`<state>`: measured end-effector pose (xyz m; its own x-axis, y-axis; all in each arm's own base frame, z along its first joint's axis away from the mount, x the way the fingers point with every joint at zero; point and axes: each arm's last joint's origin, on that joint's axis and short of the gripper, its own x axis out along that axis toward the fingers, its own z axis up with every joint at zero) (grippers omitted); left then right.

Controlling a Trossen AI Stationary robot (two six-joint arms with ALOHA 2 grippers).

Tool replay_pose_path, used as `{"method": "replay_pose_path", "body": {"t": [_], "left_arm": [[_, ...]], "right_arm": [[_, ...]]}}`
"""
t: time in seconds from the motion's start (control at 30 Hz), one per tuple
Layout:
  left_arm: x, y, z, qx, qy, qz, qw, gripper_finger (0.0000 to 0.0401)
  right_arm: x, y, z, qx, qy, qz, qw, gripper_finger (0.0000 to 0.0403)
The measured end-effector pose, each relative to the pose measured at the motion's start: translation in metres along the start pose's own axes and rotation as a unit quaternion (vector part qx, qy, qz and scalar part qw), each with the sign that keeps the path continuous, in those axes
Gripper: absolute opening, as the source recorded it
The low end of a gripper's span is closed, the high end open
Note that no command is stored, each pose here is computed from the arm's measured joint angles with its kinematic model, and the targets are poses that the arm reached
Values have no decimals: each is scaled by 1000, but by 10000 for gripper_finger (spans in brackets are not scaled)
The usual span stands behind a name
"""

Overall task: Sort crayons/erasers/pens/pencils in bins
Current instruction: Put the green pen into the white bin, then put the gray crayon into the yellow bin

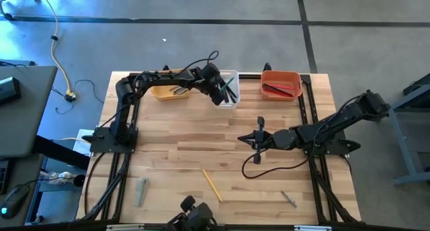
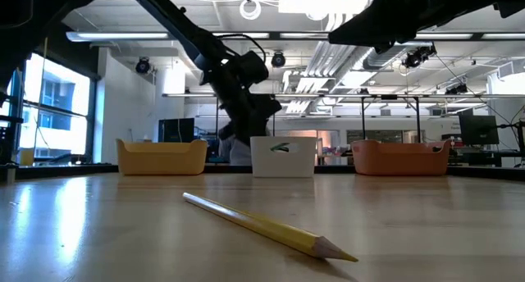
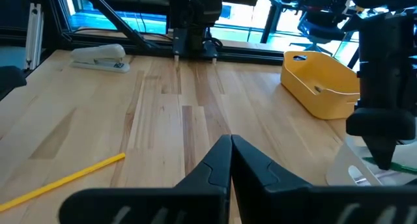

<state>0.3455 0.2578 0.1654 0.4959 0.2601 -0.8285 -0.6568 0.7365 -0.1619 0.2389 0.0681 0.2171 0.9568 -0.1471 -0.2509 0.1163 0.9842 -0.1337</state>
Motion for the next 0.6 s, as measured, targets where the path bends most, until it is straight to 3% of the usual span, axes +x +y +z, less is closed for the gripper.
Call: {"method": "replay_pose_path", "body": {"t": [0.37, 0.6], "left_arm": [[-3, 0, 2, 19, -4, 7, 1000, 86], [-37, -20, 3, 109, -20, 1, 994, 52]], "right_arm": [[0, 0, 0, 0, 0, 0, 1000, 0], [-2, 3, -4, -16, 20, 7, 1000, 0]]}}
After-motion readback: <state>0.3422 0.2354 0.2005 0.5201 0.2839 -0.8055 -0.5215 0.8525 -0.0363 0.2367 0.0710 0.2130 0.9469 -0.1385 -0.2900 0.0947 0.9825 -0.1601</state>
